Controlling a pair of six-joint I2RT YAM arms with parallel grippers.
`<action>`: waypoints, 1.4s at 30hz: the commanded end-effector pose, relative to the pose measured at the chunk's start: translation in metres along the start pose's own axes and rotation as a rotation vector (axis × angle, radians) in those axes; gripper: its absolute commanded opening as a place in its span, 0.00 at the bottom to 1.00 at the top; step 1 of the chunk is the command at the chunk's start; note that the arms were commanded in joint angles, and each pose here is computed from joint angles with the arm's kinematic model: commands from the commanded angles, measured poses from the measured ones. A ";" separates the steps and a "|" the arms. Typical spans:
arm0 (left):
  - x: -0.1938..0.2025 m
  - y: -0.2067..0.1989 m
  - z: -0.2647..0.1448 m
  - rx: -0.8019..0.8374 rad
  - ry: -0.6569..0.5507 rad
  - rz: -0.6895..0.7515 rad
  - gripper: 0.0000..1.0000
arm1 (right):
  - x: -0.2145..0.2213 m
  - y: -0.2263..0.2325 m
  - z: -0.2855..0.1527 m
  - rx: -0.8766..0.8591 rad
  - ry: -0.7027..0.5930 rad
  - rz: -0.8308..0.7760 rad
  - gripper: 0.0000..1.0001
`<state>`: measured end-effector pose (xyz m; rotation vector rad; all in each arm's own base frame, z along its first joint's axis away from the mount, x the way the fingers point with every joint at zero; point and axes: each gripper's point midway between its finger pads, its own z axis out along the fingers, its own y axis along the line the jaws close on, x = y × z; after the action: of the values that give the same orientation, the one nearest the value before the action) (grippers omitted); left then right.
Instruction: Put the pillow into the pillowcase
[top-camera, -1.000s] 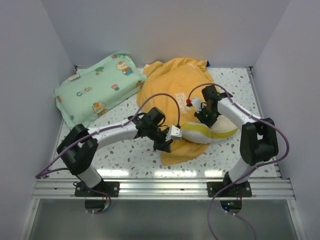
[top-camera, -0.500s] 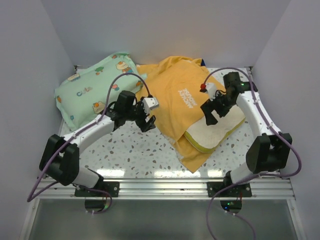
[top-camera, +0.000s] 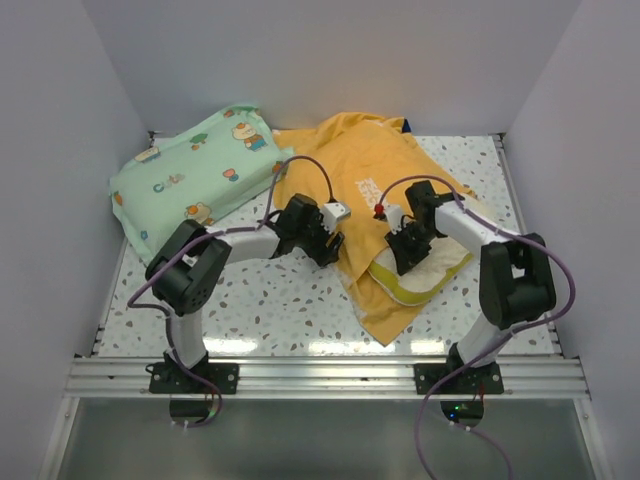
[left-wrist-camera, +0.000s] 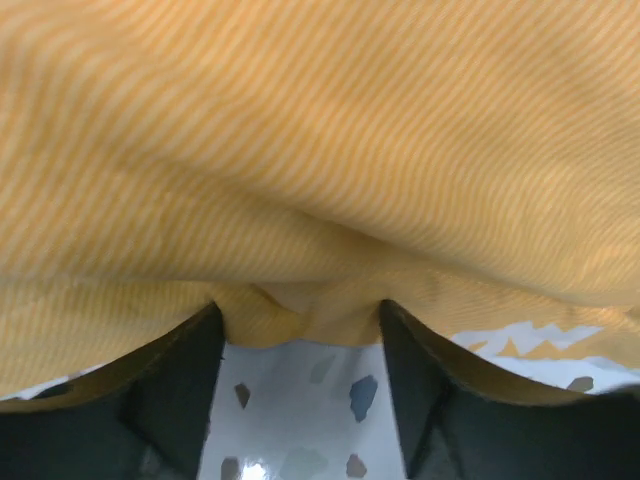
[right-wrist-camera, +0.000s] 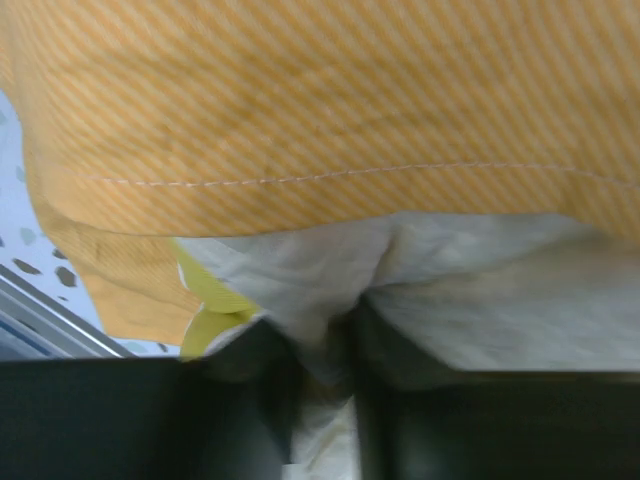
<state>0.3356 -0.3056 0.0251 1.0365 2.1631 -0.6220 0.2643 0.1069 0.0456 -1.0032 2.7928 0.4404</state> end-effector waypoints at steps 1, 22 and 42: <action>-0.021 -0.025 0.021 0.056 -0.060 -0.005 0.63 | 0.006 0.009 0.013 -0.048 -0.006 0.042 0.01; -0.010 -0.171 -0.105 0.593 -0.024 0.256 0.00 | -0.052 0.036 0.008 -0.342 -0.415 0.437 0.00; -0.191 -0.077 0.004 -0.092 -0.191 0.221 0.89 | 0.023 -0.055 -0.119 0.162 -0.497 0.582 0.71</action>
<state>0.3566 -0.4283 0.1859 1.1271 1.8387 -0.5898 0.2916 0.0552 0.1878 -0.1609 2.3350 0.6565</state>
